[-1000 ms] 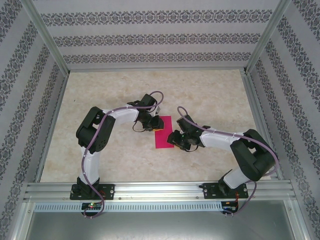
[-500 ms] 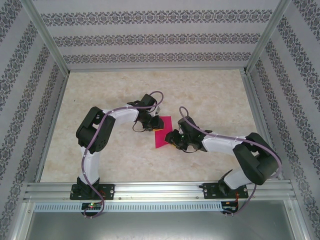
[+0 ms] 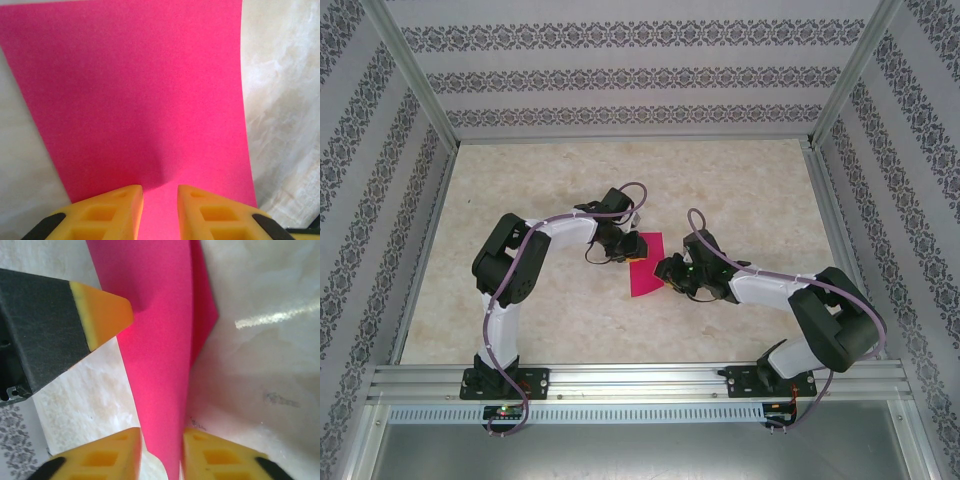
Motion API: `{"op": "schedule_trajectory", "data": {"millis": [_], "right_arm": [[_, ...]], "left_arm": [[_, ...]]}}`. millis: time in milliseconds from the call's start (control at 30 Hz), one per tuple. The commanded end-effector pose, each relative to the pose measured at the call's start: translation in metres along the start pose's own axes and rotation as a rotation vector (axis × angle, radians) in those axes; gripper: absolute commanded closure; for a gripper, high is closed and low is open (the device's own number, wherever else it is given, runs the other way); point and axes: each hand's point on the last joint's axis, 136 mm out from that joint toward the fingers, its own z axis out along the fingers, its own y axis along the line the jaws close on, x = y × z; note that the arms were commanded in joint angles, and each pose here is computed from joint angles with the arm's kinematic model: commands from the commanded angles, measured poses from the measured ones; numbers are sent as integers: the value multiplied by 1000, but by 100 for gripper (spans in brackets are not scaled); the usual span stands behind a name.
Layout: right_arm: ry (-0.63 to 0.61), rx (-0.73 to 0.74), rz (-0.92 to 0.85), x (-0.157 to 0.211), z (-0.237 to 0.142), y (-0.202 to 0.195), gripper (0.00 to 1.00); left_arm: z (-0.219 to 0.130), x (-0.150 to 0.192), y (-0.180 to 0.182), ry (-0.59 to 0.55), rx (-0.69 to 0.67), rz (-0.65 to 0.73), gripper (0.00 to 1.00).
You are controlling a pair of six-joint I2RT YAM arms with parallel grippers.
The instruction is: Fold a paper plane with a square sheet of paper (pick it up from the middle)
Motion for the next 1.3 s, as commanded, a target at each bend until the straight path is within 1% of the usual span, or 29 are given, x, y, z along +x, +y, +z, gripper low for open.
{"op": "schedule_trajectory", "data": {"millis": [0, 167, 267, 333, 533, 733, 800, 900, 967, 1200, 1267], "right_arm": [[17, 6, 64, 5, -5, -3, 81], [43, 35, 140, 12, -4, -15, 89], [42, 51, 152, 13, -5, -18, 95], [43, 73, 155, 14, -7, -20, 98], [50, 99, 145, 16, -15, -20, 98], [52, 94, 145, 12, -14, -15, 98], [48, 92, 146, 12, -13, -14, 96], [42, 88, 150, 11, -15, -13, 89], [39, 90, 151, 11, -16, -13, 87], [39, 96, 142, 16, -20, -13, 87], [39, 94, 141, 17, -20, -11, 90]], "left_arm": [[2, 7, 21, 11, -55, -22, 72], [-9, -7, -3, -31, 13, 35, 72], [-13, -15, -14, -48, 48, 57, 72], [-18, -22, -17, -61, 55, 59, 72], [-21, -32, -8, -82, 20, 59, 72], [-4, -21, 5, -15, 6, 25, 74], [-2, -19, 8, -2, -6, 22, 75], [3, -15, 16, 16, -29, 11, 76], [4, -13, 20, 20, -45, 6, 76], [6, -12, 26, 21, -65, 3, 76], [6, -12, 26, 22, -66, 3, 76]]}}
